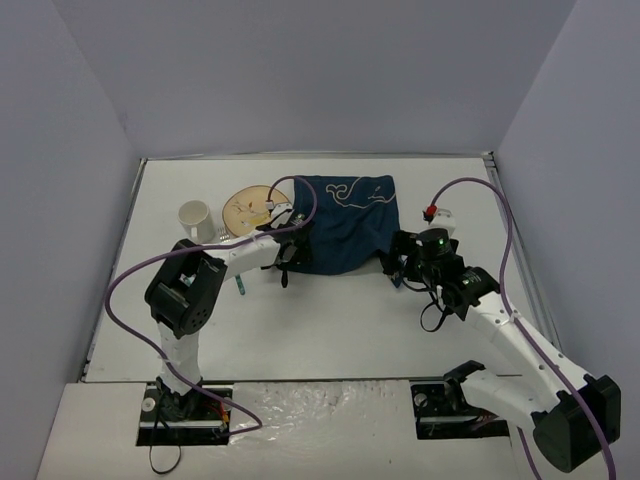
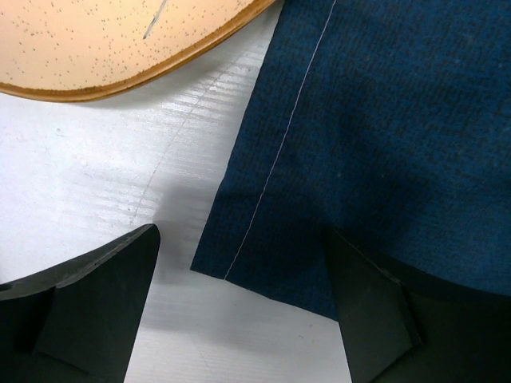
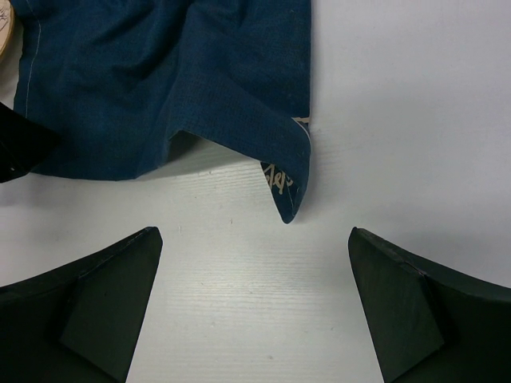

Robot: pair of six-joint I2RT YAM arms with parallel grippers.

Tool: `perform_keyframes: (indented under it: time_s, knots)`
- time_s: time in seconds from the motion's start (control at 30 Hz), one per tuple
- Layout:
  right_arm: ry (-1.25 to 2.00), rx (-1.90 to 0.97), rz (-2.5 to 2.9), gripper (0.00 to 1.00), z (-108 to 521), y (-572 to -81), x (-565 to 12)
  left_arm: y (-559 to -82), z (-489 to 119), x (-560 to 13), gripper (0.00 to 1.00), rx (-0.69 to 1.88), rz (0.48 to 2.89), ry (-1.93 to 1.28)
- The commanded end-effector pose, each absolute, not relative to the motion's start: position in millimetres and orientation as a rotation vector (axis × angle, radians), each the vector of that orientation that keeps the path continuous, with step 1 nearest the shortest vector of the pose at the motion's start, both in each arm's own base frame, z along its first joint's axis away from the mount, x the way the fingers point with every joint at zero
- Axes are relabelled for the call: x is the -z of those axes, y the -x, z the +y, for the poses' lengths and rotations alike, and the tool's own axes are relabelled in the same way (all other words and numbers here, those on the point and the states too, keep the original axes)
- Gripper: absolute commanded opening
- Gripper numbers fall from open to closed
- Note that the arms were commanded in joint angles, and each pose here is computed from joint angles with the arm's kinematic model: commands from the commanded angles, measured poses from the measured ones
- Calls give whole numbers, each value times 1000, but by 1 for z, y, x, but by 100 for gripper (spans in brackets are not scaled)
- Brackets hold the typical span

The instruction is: Set the dinner table for one person

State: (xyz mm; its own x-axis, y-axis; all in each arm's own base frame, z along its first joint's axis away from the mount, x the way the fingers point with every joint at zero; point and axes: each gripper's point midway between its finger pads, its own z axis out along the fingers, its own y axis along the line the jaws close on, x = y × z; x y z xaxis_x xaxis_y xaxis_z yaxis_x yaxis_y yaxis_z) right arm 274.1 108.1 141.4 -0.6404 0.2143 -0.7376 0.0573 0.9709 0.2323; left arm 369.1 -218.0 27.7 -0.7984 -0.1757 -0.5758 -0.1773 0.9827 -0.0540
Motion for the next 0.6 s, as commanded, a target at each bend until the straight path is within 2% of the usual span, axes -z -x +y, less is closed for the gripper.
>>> perform_keyframes:
  time_s: [0.0,0.13,0.2,0.4,0.43,0.47,0.53,0.57]
  knots:
    - [-212,-275,2195,100,110,-282,-151,-381,-221,-43,77,14,2467,266]
    - [-216,-284,2198,100,111,-280,-146,-375,-218,-30,70,-11,2501,269]
    - [-220,-290,2202,100,111,-279,-142,-371,-218,-23,63,-14,2518,273]
    - [-235,-307,2224,100,114,-277,-126,-361,-218,-13,30,-24,2548,276]
    - [-240,-312,2233,100,115,-277,-122,-361,-218,-13,22,-24,2550,274]
    - [-241,-307,2246,100,115,-276,-118,-361,-218,-13,20,-23,2549,274]
    - [-266,-303,2271,100,114,-274,-107,-361,-218,-17,6,-23,2547,265]
    - [-282,-303,2279,100,113,-273,-101,-362,-218,-21,3,-20,2543,261]
